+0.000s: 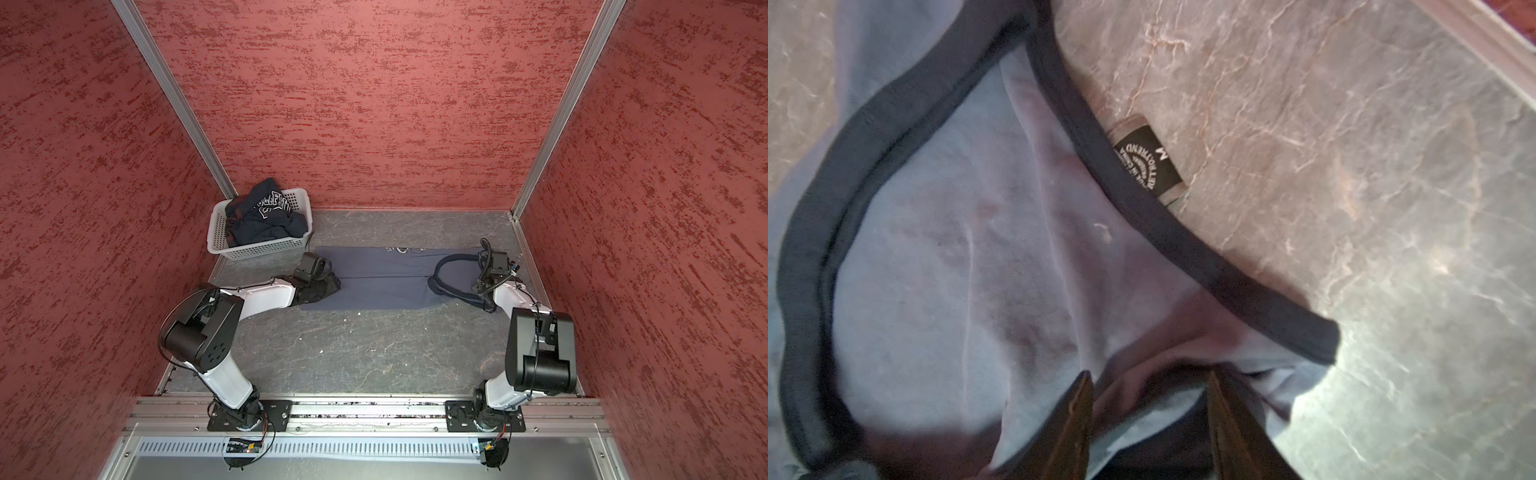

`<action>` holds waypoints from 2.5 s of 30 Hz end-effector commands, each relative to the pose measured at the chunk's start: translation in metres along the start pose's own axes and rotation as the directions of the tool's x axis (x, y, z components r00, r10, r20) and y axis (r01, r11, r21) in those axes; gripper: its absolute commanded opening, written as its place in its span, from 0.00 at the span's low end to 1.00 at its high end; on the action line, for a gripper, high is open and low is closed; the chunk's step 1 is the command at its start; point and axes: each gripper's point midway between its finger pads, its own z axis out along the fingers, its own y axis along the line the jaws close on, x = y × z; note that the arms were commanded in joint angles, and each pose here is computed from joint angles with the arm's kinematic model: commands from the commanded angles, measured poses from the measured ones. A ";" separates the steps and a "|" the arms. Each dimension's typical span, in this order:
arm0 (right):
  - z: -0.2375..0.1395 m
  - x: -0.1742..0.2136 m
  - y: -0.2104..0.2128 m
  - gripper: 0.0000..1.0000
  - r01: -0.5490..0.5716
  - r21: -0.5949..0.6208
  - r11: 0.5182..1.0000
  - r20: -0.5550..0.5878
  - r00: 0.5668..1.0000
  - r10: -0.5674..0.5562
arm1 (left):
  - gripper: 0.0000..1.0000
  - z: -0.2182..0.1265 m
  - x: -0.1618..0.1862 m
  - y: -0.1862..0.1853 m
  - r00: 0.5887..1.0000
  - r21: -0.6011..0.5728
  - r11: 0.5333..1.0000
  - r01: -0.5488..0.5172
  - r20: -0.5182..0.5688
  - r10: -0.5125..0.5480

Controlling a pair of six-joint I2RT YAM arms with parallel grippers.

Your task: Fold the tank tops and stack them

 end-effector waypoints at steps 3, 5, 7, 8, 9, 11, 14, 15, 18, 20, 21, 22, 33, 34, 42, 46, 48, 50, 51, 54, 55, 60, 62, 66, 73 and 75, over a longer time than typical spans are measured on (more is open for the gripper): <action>-0.041 -0.005 -0.020 0.56 -0.030 0.019 0.999 0.084 0.996 0.028 | 0.59 0.000 0.040 0.059 0.994 -0.186 0.982 0.028 -0.100 -0.047; -0.050 0.003 -0.022 0.56 -0.042 -0.009 0.999 0.071 0.997 0.043 | 0.59 -0.005 0.043 0.065 0.994 -0.196 0.979 0.046 -0.085 -0.063; -0.053 0.014 -0.022 0.55 -0.059 -0.039 0.998 0.044 0.997 0.060 | 0.59 -0.010 0.047 0.072 0.995 -0.206 0.977 0.060 -0.072 -0.076; -0.053 0.021 -0.023 0.54 -0.071 -0.055 0.996 0.028 0.997 0.073 | 0.59 -0.013 0.049 0.074 0.995 -0.207 0.976 0.063 -0.067 -0.079; -0.053 0.028 -0.024 0.52 -0.085 -0.070 0.994 0.016 0.996 0.086 | 0.59 -0.016 0.050 0.077 0.995 -0.210 0.975 0.068 -0.061 -0.083; -0.050 0.045 -0.028 0.48 -0.122 -0.096 0.988 -0.018 0.992 0.121 | 0.59 -0.020 0.052 0.080 0.995 -0.208 0.975 0.073 -0.053 -0.086; -0.041 0.064 -0.032 0.44 -0.143 -0.111 0.983 -0.052 0.989 0.138 | 0.59 -0.024 0.054 0.083 0.995 -0.213 0.974 0.073 -0.052 -0.086; -0.039 0.066 -0.032 0.43 -0.142 -0.113 0.983 -0.058 0.989 0.136 | 0.59 -0.025 0.055 0.083 0.995 -0.211 0.975 0.072 -0.052 -0.085; -0.033 0.067 -0.027 0.42 -0.133 -0.127 0.983 -0.071 0.990 0.125 | 0.59 -0.025 0.055 0.085 0.995 -0.217 0.974 0.066 -0.053 -0.080; -0.028 0.063 -0.026 0.41 -0.128 -0.124 0.984 -0.058 0.991 0.121 | 0.59 -0.026 0.055 0.085 0.995 -0.219 0.974 0.064 -0.055 -0.078; -0.026 0.061 -0.026 0.41 -0.125 -0.118 0.985 -0.051 0.992 0.119 | 0.59 -0.026 0.056 0.085 0.995 -0.219 0.974 0.063 -0.057 -0.077; -0.024 0.057 -0.024 0.41 -0.120 -0.120 0.985 -0.045 0.992 0.116 | 0.59 -0.026 0.056 0.085 0.995 -0.219 0.974 0.064 -0.056 -0.078; -0.009 0.037 -0.004 0.42 -0.087 -0.135 0.987 -0.033 0.996 0.084 | 0.59 -0.027 0.060 0.092 0.995 -0.231 0.971 0.065 -0.060 -0.081; -0.008 0.035 -0.002 0.43 -0.085 -0.140 0.986 -0.034 0.996 0.081 | 0.59 -0.027 0.060 0.093 0.995 -0.234 0.970 0.063 -0.060 -0.079; -0.002 0.040 0.005 0.50 -0.072 -0.159 0.985 -0.079 0.995 0.060 | 0.59 -0.024 0.061 0.094 0.995 -0.238 0.969 0.063 -0.063 -0.080; -0.001 0.041 0.003 0.55 -0.063 -0.149 0.987 -0.080 0.995 0.051 | 0.59 -0.023 0.062 0.094 0.994 -0.238 0.969 0.065 -0.067 -0.083; 0.000 0.041 0.002 0.54 -0.056 -0.136 0.989 -0.079 0.996 0.045 | 0.59 -0.022 0.063 0.094 0.994 -0.239 0.969 0.064 -0.069 -0.083; 0.002 0.040 0.001 0.49 -0.054 -0.130 0.990 -0.080 0.996 0.043 | 0.59 -0.023 0.062 0.094 0.994 -0.238 0.969 0.064 -0.066 -0.082; 0.001 0.039 0.002 0.48 -0.052 -0.128 0.990 -0.075 0.996 0.042 | 0.59 -0.023 0.062 0.095 0.994 -0.241 0.968 0.063 -0.067 -0.081; -0.002 0.031 0.002 0.41 -0.043 -0.117 0.992 -0.053 0.998 0.037 | 0.59 -0.023 0.063 0.097 0.995 -0.246 0.967 0.063 -0.065 -0.081; -0.004 0.029 0.001 0.39 -0.041 -0.113 0.993 -0.047 0.998 0.035 | 0.59 -0.023 0.063 0.098 0.995 -0.248 0.967 0.063 -0.065 -0.081; -0.010 0.019 0.001 0.17 -0.021 -0.099 0.995 -0.017 1.000 0.019 | 0.59 -0.022 0.066 0.104 0.994 -0.258 0.964 0.067 -0.066 -0.086; -0.011 0.015 0.003 0.12 -0.015 -0.094 0.995 -0.007 1.000 0.014 | 0.59 -0.022 0.067 0.105 0.994 -0.259 0.964 0.067 -0.064 -0.086; -0.009 0.004 0.006 0.06 0.001 -0.069 0.998 -0.004 1.000 -0.001 | 0.59 -0.022 0.067 0.106 0.995 -0.256 0.964 0.067 -0.059 -0.085; -0.003 -0.017 0.010 0.07 0.043 -0.002 0.999 -0.001 0.999 -0.043 | 0.59 -0.025 0.065 0.109 0.995 -0.252 0.965 0.069 -0.047 -0.083; 0.001 -0.021 0.011 0.07 0.051 0.014 0.999 -0.004 0.999 -0.051 | 0.59 -0.026 0.063 0.110 0.996 -0.251 0.966 0.069 -0.041 -0.082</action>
